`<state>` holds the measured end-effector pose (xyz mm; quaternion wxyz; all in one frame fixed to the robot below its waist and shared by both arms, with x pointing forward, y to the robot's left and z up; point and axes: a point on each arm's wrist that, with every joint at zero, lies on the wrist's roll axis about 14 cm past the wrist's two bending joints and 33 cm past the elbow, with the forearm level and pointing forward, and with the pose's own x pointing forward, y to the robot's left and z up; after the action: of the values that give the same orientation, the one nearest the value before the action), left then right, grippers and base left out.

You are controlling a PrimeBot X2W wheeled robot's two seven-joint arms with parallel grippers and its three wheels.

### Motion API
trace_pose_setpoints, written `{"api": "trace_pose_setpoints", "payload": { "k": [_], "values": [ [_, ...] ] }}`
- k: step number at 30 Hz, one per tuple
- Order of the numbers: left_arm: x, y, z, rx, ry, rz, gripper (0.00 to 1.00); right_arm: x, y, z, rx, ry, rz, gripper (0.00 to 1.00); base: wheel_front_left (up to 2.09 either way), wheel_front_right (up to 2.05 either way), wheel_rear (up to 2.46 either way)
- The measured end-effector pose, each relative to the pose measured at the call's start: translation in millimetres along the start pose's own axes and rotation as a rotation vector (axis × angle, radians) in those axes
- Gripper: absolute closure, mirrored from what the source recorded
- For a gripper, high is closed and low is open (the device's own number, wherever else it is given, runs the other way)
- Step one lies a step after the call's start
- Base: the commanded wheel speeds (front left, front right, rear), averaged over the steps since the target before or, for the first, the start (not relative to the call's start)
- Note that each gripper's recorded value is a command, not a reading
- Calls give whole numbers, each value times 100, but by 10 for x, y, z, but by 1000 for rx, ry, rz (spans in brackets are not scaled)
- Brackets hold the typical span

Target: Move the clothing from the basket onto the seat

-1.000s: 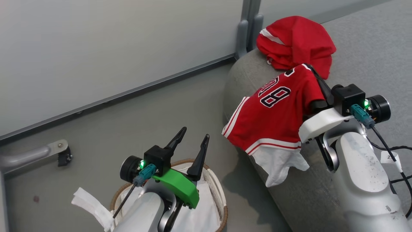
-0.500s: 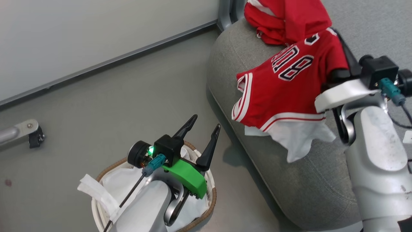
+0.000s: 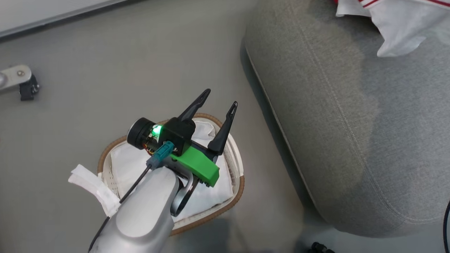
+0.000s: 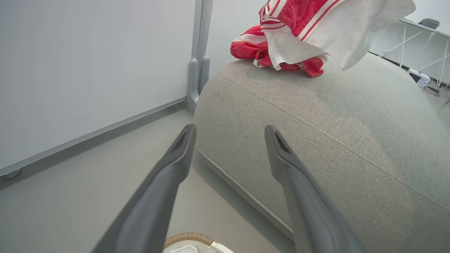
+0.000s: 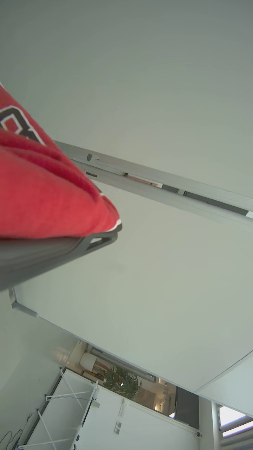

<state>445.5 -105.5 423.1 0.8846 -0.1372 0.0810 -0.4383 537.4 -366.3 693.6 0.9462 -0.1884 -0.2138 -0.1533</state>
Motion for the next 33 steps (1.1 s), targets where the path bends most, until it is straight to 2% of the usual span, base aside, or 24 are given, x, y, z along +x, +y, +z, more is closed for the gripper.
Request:
{"api": "trace_pose_setpoints", "payload": {
  "k": [5, 12, 17, 18, 19, 20, 21, 22, 33],
  "values": [
    [14, 246, -179, -7, 21, 31, 0, -57, 23, -627, -48, 129, -9, 100, 0, 0, 0],
    [-33, 474, -511, -45, 72, 69, 0, -760, 159, -1815, -49, 448, -4, 100, 0, 0, 0],
    [-84, 564, -690, -57, 110, 83, 0, -1145, 253, -2191, -28, 574, -7, 100, 0, 0, 0],
    [-81, 566, -700, -58, 111, 82, 0, -1188, 248, -2206, -29, 583, -8, 95, 0, 0, 0],
    [-76, 559, -706, -58, 112, 79, 0, -1213, 241, -2207, -32, 587, -9, 83, 0, 0, 0],
    [-67, 551, -708, -58, 112, 76, 0, -1243, 233, -2202, -34, 591, -10, 56, 0, 0, 0],
    [-57, 534, -708, -58, 112, 71, 0, -1276, 228, -2197, -34, 595, -12, 36, 0, 0, 0],
    [-50, 520, -704, -58, 111, 67, 0, -1304, 226, -2192, -34, 599, -13, 0, 0, 0, 0],
    [-43, 320, -546, -47, 89, 36, 0, -1783, 251, -2043, -32, 645, 13, 0, 0, 0, 0]
  ]
}}
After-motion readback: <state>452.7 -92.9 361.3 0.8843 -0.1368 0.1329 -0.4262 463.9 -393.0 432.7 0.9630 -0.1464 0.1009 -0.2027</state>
